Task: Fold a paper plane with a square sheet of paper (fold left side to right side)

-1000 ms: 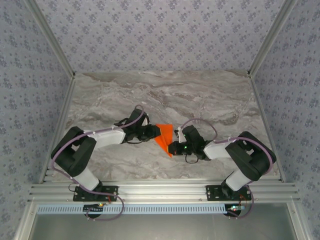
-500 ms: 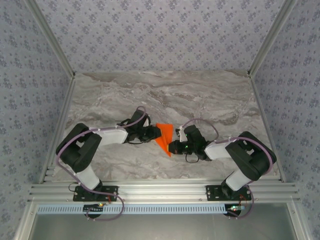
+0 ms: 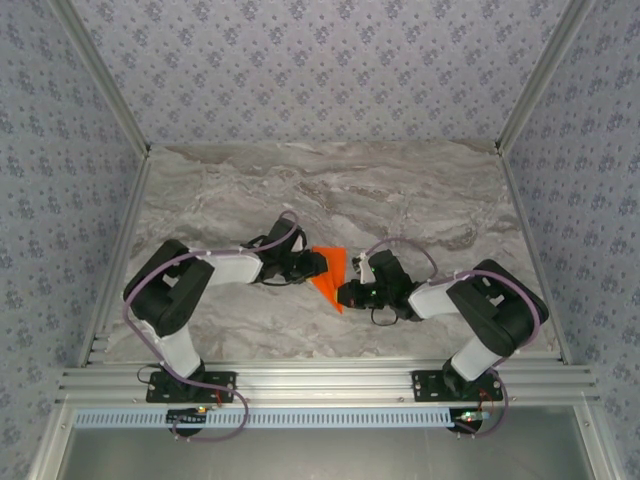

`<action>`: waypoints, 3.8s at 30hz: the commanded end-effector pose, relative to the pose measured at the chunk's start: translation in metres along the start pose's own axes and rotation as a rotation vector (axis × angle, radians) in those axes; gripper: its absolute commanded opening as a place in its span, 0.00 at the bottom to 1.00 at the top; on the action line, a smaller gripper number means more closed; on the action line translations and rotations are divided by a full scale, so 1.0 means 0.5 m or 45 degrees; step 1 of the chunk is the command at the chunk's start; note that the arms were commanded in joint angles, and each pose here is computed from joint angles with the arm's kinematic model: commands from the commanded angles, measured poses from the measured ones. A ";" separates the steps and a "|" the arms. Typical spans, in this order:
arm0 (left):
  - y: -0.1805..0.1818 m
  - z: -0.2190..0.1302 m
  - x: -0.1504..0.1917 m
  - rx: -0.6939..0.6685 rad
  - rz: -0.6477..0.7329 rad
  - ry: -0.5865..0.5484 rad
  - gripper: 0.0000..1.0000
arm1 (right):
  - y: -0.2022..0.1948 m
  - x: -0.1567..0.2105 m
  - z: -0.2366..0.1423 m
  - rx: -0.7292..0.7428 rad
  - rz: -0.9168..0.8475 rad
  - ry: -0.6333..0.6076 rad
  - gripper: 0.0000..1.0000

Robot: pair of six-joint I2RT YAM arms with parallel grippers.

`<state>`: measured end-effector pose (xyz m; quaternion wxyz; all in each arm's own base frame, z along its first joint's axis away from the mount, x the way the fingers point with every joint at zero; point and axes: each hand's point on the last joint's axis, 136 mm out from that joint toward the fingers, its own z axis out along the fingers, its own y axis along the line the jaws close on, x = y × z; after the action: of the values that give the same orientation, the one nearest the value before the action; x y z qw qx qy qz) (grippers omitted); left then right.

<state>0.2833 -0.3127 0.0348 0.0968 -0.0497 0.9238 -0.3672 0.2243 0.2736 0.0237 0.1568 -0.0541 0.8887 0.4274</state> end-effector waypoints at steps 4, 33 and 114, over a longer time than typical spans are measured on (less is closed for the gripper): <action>-0.012 0.015 -0.005 0.008 0.026 0.013 0.34 | -0.014 0.005 -0.001 0.005 0.048 0.010 0.02; 0.001 0.013 -0.002 -0.029 0.017 0.012 0.34 | 0.010 -0.121 0.002 -0.127 0.118 -0.036 0.33; -0.040 -0.028 -0.012 0.021 0.092 -0.030 0.34 | -0.137 -0.073 0.007 0.369 0.051 0.160 0.07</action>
<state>0.2840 -0.3133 0.0336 0.0946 -0.0426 0.9271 -0.3601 0.2890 0.2538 0.0186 0.1346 -0.0541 0.9200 0.3641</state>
